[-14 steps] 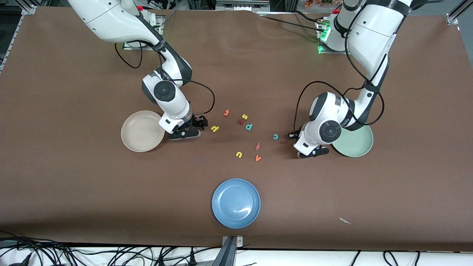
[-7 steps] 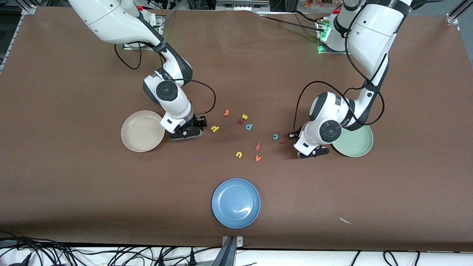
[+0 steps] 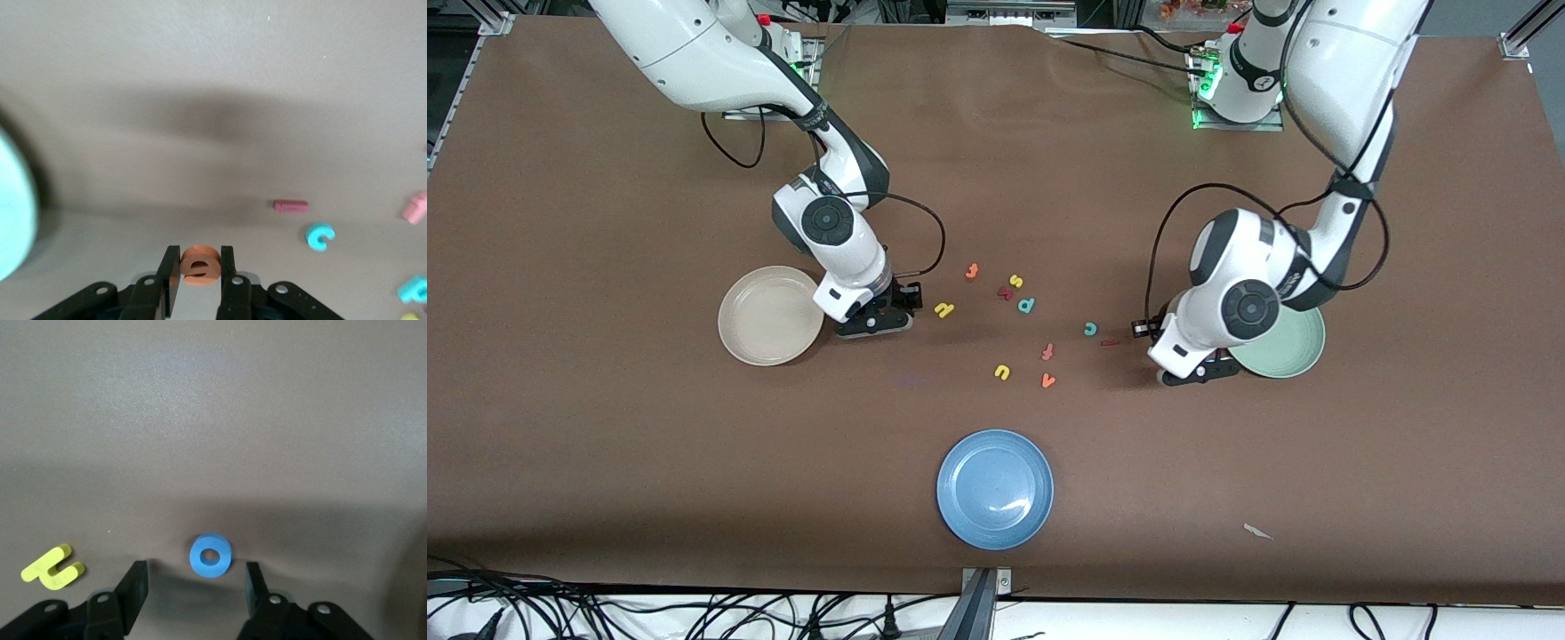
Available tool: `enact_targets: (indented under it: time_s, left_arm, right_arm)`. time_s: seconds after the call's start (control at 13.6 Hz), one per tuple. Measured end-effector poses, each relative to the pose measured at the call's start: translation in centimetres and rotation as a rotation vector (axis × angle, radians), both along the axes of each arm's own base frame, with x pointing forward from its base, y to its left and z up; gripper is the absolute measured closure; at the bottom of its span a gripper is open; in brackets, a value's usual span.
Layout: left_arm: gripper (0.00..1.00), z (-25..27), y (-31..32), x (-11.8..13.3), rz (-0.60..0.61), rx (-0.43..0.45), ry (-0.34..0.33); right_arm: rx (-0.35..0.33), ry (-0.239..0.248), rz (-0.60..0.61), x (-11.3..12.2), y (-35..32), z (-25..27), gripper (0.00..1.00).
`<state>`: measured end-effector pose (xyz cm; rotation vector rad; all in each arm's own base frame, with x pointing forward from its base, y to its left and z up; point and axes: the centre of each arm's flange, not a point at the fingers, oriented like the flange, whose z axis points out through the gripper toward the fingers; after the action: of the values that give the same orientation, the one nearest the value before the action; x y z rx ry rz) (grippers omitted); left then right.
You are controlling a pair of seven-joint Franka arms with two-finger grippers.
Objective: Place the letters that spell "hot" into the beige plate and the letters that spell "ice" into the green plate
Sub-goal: 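Grasp the orange 9 with the left gripper and the blue o with the right, then carry the orange 9 over the green plate and open the left gripper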
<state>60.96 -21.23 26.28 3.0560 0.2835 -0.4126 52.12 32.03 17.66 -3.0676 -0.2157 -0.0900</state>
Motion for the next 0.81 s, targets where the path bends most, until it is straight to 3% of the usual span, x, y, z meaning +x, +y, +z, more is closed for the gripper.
enact_targets:
  time_s: [0.37,0.52,0.81]
  left_arm:
    - [0.72,5.3,9.9,1.6,-0.082,-0.015,0.048]
    - [0.72,5.5,13.8,1.6,-0.158,0.012,0.072]
    - [0.72,3.7,19.2,1.4,-0.223,-0.015,0.109]
  right_arm:
    - [0.001,-0.001,0.002,-0.1,0.0,-0.2,0.42]
    - [0.000,-0.002,0.001,0.0,0.0,-0.2,0.45]
    - [0.000,-0.004,0.000,0.0,-0.1,-0.1,0.54]
